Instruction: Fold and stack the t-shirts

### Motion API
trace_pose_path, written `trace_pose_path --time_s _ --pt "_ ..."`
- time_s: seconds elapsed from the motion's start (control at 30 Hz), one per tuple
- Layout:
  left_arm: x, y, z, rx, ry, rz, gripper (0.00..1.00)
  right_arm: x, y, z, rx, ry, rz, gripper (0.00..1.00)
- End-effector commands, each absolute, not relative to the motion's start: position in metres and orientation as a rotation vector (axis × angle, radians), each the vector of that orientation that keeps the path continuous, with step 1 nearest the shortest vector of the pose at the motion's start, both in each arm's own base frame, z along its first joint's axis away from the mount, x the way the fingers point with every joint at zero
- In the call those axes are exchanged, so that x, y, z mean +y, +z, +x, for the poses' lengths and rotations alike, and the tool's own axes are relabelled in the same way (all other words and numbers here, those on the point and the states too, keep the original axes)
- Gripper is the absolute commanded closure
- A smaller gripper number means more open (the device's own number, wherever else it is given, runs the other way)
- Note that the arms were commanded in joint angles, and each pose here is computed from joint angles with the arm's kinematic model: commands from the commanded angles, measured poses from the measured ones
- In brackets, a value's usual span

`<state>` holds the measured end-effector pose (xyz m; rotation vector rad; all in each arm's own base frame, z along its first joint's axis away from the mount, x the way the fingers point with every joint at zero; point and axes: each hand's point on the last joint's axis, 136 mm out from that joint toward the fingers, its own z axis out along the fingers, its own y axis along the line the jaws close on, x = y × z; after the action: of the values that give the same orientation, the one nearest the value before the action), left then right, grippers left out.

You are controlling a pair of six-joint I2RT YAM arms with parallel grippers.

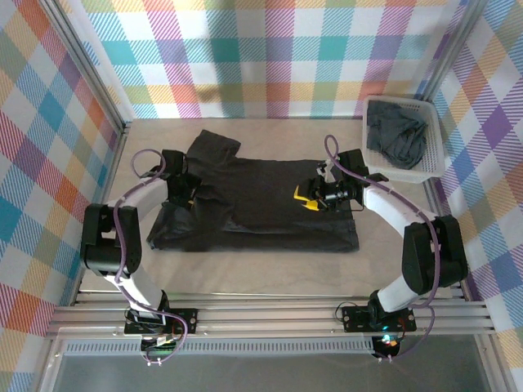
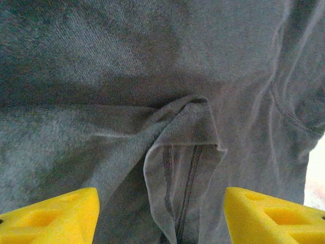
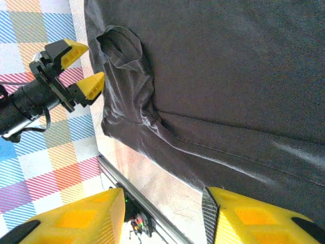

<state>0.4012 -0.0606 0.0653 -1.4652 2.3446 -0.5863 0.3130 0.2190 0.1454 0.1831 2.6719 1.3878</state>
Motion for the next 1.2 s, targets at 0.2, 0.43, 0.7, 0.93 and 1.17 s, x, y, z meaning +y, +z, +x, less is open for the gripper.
trace_pose_path --time_s 0.2,0.43,0.7,0.93,1.17 --pt "-0.077 0.049 0.427 2.357 -0.615 -1.460 0.33 0.222 0.151 0.308 2.666 1.397 0.135 0.55" --pt "-0.083 0.057 0.447 2.367 -0.600 -1.425 0.34 0.220 0.149 0.304 2.672 1.392 0.144 0.55" --pt "-0.092 0.049 0.463 2.391 -0.598 -1.402 0.34 0.222 0.150 0.308 2.669 1.396 0.139 0.55" --pt "-0.102 0.044 0.492 2.420 -0.617 -1.358 0.34 0.222 0.150 0.308 2.673 1.394 0.140 0.55" --pt "-0.098 0.069 0.496 2.395 -0.596 -1.301 0.35 0.214 0.142 0.305 2.704 1.312 0.151 0.56"
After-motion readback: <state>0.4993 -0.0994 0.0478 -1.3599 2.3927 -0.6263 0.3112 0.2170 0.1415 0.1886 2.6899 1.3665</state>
